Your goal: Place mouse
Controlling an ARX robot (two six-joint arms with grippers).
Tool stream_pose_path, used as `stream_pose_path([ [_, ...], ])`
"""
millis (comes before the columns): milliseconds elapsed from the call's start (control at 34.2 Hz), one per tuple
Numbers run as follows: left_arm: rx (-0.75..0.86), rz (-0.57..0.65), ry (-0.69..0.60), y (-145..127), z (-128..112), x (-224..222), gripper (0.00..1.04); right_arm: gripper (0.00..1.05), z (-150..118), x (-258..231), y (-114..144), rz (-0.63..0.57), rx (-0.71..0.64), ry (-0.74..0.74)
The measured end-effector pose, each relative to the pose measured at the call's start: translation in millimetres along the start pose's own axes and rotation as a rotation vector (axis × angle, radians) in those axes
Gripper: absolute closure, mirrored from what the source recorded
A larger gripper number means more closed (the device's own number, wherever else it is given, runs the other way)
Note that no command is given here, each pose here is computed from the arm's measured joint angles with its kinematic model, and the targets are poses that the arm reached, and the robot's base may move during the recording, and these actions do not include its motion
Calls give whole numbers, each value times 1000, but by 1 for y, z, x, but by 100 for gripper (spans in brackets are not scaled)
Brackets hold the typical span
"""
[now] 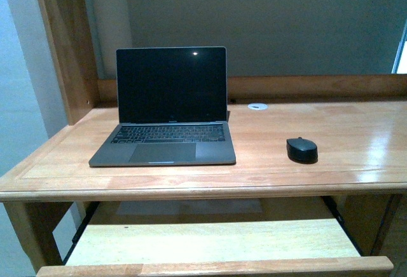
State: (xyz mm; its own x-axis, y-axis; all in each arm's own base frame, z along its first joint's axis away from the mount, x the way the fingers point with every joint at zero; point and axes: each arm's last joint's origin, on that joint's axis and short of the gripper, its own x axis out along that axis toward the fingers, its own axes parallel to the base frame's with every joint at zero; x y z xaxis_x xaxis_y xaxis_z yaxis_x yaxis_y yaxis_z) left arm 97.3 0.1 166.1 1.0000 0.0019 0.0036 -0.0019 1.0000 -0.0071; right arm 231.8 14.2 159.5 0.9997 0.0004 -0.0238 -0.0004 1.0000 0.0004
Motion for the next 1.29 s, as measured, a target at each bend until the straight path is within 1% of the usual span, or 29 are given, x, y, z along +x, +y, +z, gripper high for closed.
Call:
stream_pose_path([
  [146,0,0,0,0,0,0,7,103,3,-13,-2,5,1,-14],
  [205,0,0,0,0,0,0,7,103,3,-20,-8,16,1,-19],
  [322,0,0,0,0,0,0,7,103,1,-32,-16,-16,2,-8],
  [702,0,0,0,0,0,0,7,103,2,-74,-14,-1,2,-11],
  [1287,0,0,0,0,0,0,7,103,6,-95,-14,-1,1,-27],
])
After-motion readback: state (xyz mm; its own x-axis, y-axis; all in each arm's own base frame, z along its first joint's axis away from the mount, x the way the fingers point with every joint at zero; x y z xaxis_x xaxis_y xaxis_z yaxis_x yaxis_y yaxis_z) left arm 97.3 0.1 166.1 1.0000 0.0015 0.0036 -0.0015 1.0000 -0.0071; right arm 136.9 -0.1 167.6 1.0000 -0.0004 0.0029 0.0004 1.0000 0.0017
